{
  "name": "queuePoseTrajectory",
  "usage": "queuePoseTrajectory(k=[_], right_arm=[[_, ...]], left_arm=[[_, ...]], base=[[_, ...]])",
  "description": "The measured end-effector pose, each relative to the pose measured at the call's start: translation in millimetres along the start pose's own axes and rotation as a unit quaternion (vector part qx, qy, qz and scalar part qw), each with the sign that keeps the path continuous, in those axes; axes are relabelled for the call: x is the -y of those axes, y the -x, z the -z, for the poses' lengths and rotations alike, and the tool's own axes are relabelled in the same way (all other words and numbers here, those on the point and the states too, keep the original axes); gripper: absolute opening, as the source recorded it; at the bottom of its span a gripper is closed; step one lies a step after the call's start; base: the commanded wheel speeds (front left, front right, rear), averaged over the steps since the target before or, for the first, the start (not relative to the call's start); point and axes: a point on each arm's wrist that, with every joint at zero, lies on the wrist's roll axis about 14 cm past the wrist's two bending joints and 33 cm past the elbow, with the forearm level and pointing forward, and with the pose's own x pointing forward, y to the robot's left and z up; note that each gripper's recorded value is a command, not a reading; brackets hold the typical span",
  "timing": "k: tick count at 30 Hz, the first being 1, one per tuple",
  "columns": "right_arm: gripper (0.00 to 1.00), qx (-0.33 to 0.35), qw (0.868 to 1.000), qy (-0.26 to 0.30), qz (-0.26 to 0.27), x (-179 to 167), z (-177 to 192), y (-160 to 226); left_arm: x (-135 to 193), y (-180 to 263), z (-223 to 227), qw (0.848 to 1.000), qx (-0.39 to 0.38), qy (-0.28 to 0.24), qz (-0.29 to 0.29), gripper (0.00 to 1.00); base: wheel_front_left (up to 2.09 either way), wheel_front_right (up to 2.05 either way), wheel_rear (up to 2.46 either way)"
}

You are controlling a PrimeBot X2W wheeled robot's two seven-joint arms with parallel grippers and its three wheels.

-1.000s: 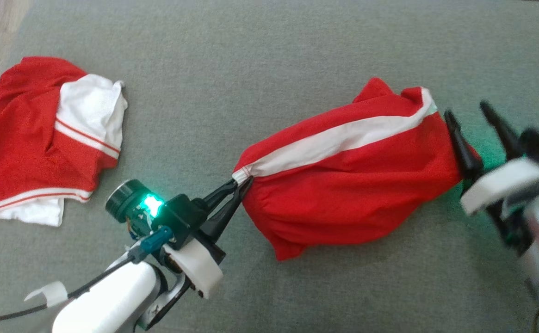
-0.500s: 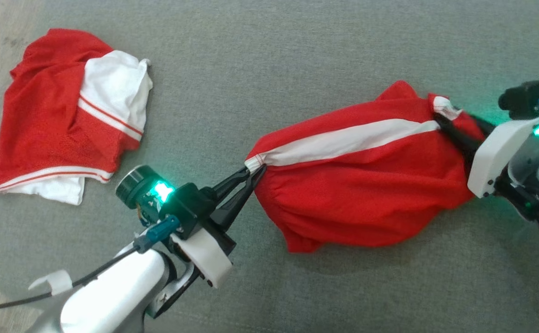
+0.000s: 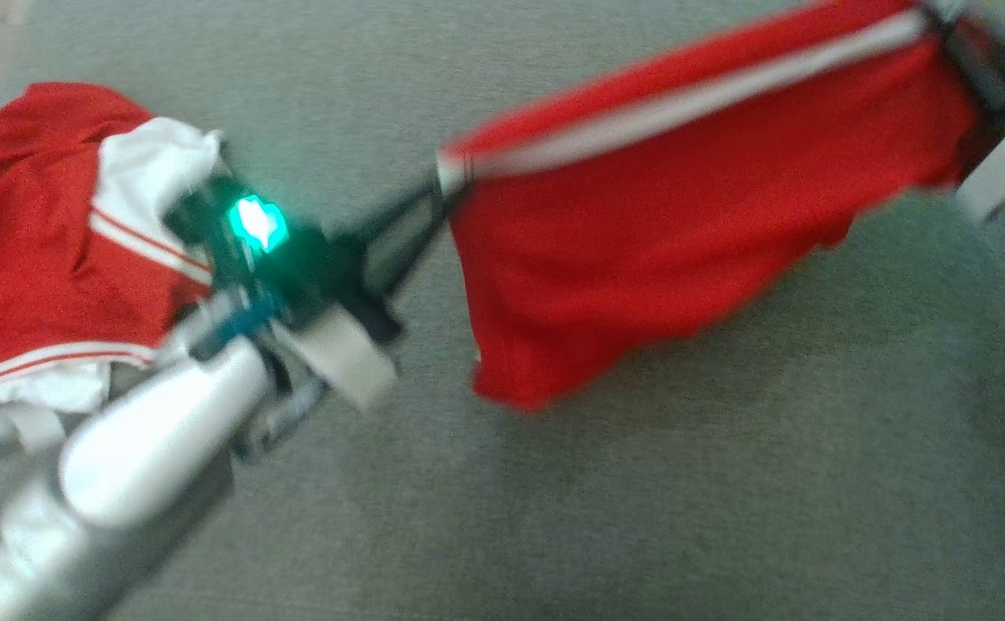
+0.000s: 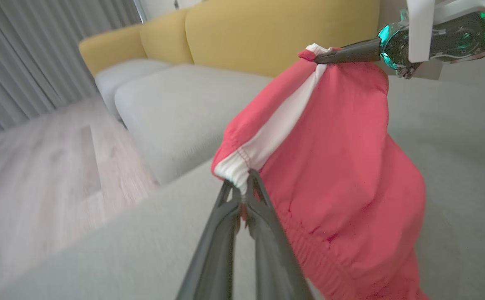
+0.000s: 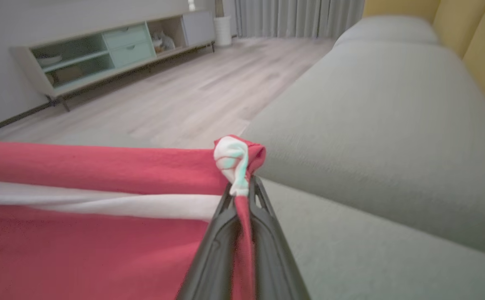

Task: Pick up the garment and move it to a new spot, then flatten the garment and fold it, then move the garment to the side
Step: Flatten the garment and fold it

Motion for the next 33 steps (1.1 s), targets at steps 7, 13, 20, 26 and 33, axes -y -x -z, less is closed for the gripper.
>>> queuePoseTrajectory(k=[7, 13, 20, 26, 33], right_arm=[[0.00, 0.147, 0.981, 0.057, 0.112, 86.1, -109.4, 26.8], [0.00, 0.247, 0.945, 0.086, 0.198, 136.0, -178.0, 76.1], [0.00, 0.119, 0.964, 0.019, 0.236, 132.8, -29.2, 104.8], [0.00, 0.061, 0.963, -0.051, 0.258, 101.1, 54.9, 147.9], [0.00, 0.057, 0.954, -0.084, 0.281, 48.5, 87.1, 206.9]], left_arm=[[-53.7, -68.3, -127.3, 0.967, 0.175, -0.186, -0.020, 0.00], [-37.0, -103.4, -167.1, 0.943, 0.263, -0.202, -0.003, 0.00], [27.8, -124.5, -45.8, 0.980, 0.160, -0.089, 0.074, 0.00], [106.5, -83.2, 34.7, 0.988, 0.073, -0.012, 0.135, 0.00], [159.1, -17.9, 81.3, 0.985, -0.001, 0.060, 0.159, 0.00]], base=[[0.00, 0.00, 0.00], [0.00, 0.00, 0.00], [0.00, 0.00, 0.00], [0.00, 0.00, 0.00], [0.00, 0.00, 0.00]])
